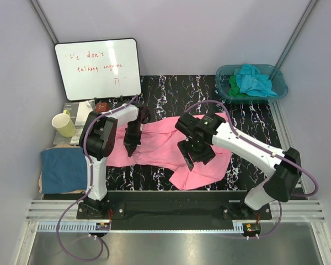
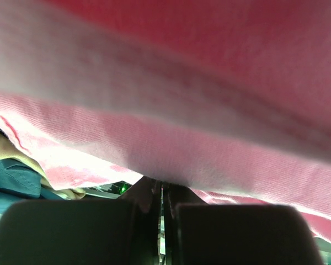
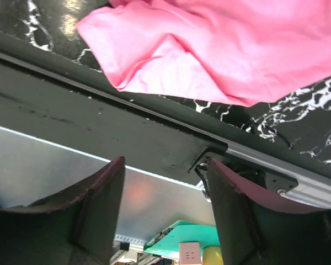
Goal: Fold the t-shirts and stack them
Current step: Fold the tshirt
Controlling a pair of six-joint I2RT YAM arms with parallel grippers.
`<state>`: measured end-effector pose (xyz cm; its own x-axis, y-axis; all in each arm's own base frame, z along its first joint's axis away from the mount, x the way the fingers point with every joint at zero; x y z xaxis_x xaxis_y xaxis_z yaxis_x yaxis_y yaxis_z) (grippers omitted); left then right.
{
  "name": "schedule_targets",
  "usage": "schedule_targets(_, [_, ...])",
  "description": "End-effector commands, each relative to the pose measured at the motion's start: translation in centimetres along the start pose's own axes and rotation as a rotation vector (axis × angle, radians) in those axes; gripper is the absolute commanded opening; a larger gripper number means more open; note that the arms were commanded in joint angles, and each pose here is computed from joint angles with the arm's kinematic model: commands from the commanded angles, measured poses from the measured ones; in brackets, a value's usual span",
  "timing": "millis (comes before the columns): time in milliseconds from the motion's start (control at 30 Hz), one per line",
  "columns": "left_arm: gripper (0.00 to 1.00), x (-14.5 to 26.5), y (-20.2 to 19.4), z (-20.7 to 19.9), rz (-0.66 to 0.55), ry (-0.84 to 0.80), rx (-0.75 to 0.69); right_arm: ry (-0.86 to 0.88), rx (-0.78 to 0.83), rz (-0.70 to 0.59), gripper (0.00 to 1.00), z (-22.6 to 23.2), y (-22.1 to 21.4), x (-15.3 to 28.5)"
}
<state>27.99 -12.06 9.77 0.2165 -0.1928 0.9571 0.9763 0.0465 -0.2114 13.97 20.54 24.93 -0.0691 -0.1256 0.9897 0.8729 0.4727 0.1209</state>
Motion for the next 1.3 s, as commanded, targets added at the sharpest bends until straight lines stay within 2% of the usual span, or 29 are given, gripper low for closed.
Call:
schedule_targets(0, [0.00,-2.3,1.9,-0.9,-0.042,-0.018,0.015,-0.147,-0.016,0.016,0.61,-1.2,0.1,-0.8])
schedule_targets(67, [0.00,-1.8,2.0,-1.0,-0.054,-0.024,0.015,-0.181,-0.028,0.044,0.27,-1.6,0.9,-3.0])
schedule_targets(100, [0.00,-1.5,2.1,-1.0,-0.062,-0.025,0.017,-0.212,-0.063,0.024,0.05,-2.3,2.0,-4.0])
schedule_targets(133, [0.00,-0.7,2.2,-0.9,-0.089,-0.032,0.023,-0.222,-0.080,0.054,0.00,-2.6,2.7,-5.4])
schedule_targets(167, [0.00,-0.2,2.2,-0.9,-0.100,-0.038,0.020,-0.219,-0.099,0.059,0.00,-3.0,3.4,-6.1])
schedule_targets(233, [0.14,1.6,2.3,-0.6,-0.157,-0.056,0.026,-0.203,-0.175,0.025,0.00,-4.8,5.6,-7.4])
schedule_targets(267, [0.24,2.2,2.2,-0.5,-0.178,-0.062,0.027,-0.190,-0.202,0.003,0.00,-5.6,6.4,-7.5])
schedule_targets(300, [0.42,3.0,2.2,-0.3,-0.204,-0.066,0.033,-0.175,-0.253,-0.050,0.00,-7.0,7.6,-7.7])
schedule_targets(367, [0.60,5.0,2.2,-0.1,-0.277,-0.097,0.037,-0.158,-0.282,-0.096,0.00,-8.5,9.3,-8.0])
schedule_targets(400, [0.74,5.7,2.2,0.0,-0.299,-0.100,0.040,-0.155,-0.294,-0.133,0.00,-9.2,10.3,-8.3])
schedule_targets(467, [0.85,7.6,2.4,0.3,-0.376,-0.125,0.041,-0.147,-0.305,-0.159,0.00,-11.1,12.0,-8.9])
schedule_targets(500, [0.95,8.2,2.5,0.4,-0.402,-0.121,0.045,-0.155,-0.310,-0.175,0.00,-11.8,12.7,-9.0])
schedule_targets(567, [0.99,9.7,2.8,0.6,-0.470,-0.137,0.044,-0.159,-0.310,-0.195,0.00,-13.3,14.3,-9.3])
schedule_targets(633, [0.99,10.5,3.5,0.6,-0.513,-0.137,0.047,-0.158,-0.300,-0.216,0.00,-14.1,15.7,-9.6])
schedule_targets(767, [0.98,10.2,5.8,0.1,-0.513,-0.116,0.032,-0.167,-0.307,-0.205,0.00,-15.8,17.5,-11.3])
schedule_targets(800, [0.91,10.1,6.3,0.0,-0.510,-0.114,0.033,-0.169,-0.310,-0.197,0.00,-16.1,17.8,-11.7])
schedule_targets(833, [0.76,9.8,7.2,-0.3,-0.509,-0.112,0.032,-0.167,-0.314,-0.188,0.00,-16.4,18.3,-12.4])
schedule_targets(867, [0.02,9.7,7.7,-0.4,-0.507,-0.111,0.036,-0.174,-0.313,-0.183,0.00,-16.5,18.4,-12.8])
schedule_targets(1100, [0.00,9.0,10.7,-0.6,-0.495,-0.100,0.047,-0.197,-0.320,-0.164,0.00,-18.3,20.0,-15.3])
schedule_targets(1267, [0.00,6.3,11.7,-0.9,-0.411,-0.083,0.028,-0.196,-0.328,-0.166,0.00,-19.4,21.0,-16.2])
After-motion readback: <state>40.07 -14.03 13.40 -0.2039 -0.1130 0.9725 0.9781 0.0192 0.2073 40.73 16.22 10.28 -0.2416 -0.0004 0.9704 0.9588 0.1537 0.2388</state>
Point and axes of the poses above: each gripper's point midway between its finger pads, its own x axis back along the fingers, its own z axis along the line the jaws close on, y = z × x, the point moved 9 cm from there along x, back along the fingers, and after that the axes turned 4 degrees about x, right-handed, at the moved point
